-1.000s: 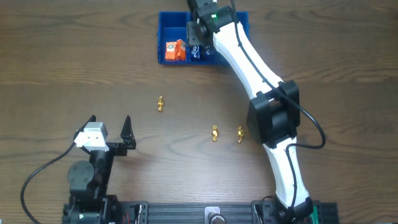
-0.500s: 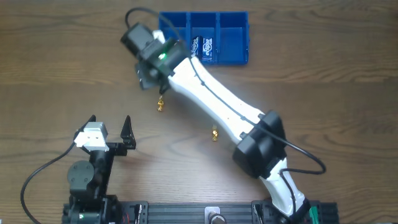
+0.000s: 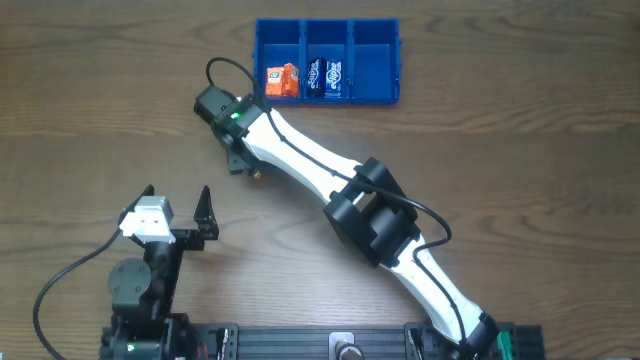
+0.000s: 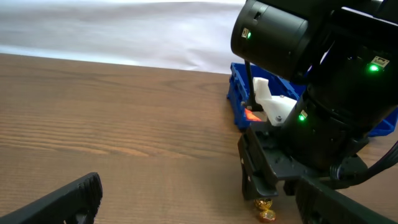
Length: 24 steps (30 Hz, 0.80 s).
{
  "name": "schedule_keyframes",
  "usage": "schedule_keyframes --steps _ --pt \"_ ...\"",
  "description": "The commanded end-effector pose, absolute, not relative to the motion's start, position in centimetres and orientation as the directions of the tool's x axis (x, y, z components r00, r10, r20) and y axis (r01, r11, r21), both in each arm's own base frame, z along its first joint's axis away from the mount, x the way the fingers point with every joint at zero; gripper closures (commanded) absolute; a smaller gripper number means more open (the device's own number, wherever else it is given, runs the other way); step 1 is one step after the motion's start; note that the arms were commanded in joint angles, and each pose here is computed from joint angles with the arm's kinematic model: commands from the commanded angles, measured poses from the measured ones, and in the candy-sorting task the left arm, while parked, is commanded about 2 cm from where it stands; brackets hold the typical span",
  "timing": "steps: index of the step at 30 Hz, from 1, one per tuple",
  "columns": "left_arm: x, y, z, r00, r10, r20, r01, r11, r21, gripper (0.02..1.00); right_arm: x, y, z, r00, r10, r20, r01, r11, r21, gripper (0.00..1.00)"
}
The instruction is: Sort Candies Into Trays
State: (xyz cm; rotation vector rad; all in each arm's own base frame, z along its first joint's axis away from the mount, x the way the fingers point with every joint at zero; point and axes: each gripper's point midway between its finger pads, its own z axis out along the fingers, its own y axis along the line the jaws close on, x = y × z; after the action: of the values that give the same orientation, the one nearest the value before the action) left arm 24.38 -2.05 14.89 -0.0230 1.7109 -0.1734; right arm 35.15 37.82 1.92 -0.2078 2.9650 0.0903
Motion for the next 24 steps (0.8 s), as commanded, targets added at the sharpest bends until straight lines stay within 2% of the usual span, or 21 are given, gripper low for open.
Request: schedule_keyframes --steps 1,8,15,18,21,22,24 --pt "24.3 -2.0 13.2 -0.188 -0.108 -0.976 0.081 0.989 -0.125 0.02 35.1 37.7 0.5 -0.985 -0.079 -0.151 -0.087 0.995 0.044 0.413" --pt "24.3 -2.0 13.2 -0.188 -0.108 -0.976 0.081 0.989 -0.125 0.02 34.5 37.7 -0.8 -0.991 -0.066 -0.119 -0.071 0.997 0.037 0.467" --pt "24.3 -2.0 13.2 -0.188 -0.108 -0.976 0.081 0.989 -0.125 0.02 34.4 37.8 -0.8 -0.991 -0.064 -0.117 -0.069 0.997 0.037 0.77" --pt "24.3 -2.0 13.2 -0.188 -0.108 -0.976 0.081 0.989 -0.125 0.02 34.4 37.8 -0.1 -0.99 -0.064 -0.124 -0.07 0.997 0.043 0.836" --pt "24.3 -2.0 13.2 -0.188 -0.108 -0.976 0.081 0.989 -0.125 0.02 34.8 37.2 3.1 -0.985 -0.073 -0.158 -0.082 0.995 0.054 0.84" --pt "24.3 -2.0 13.2 -0.188 -0.108 -0.976 0.081 0.989 -0.125 0.02 35.4 36.5 5.2 -0.979 -0.075 -0.191 -0.087 0.995 0.055 0.84" --pt "24.3 -2.0 13.2 -0.188 -0.108 -0.976 0.081 0.989 -0.125 0.02 37.9 33.3 12.8 -0.942 -0.08 -0.326 -0.108 0.992 0.068 0.84"
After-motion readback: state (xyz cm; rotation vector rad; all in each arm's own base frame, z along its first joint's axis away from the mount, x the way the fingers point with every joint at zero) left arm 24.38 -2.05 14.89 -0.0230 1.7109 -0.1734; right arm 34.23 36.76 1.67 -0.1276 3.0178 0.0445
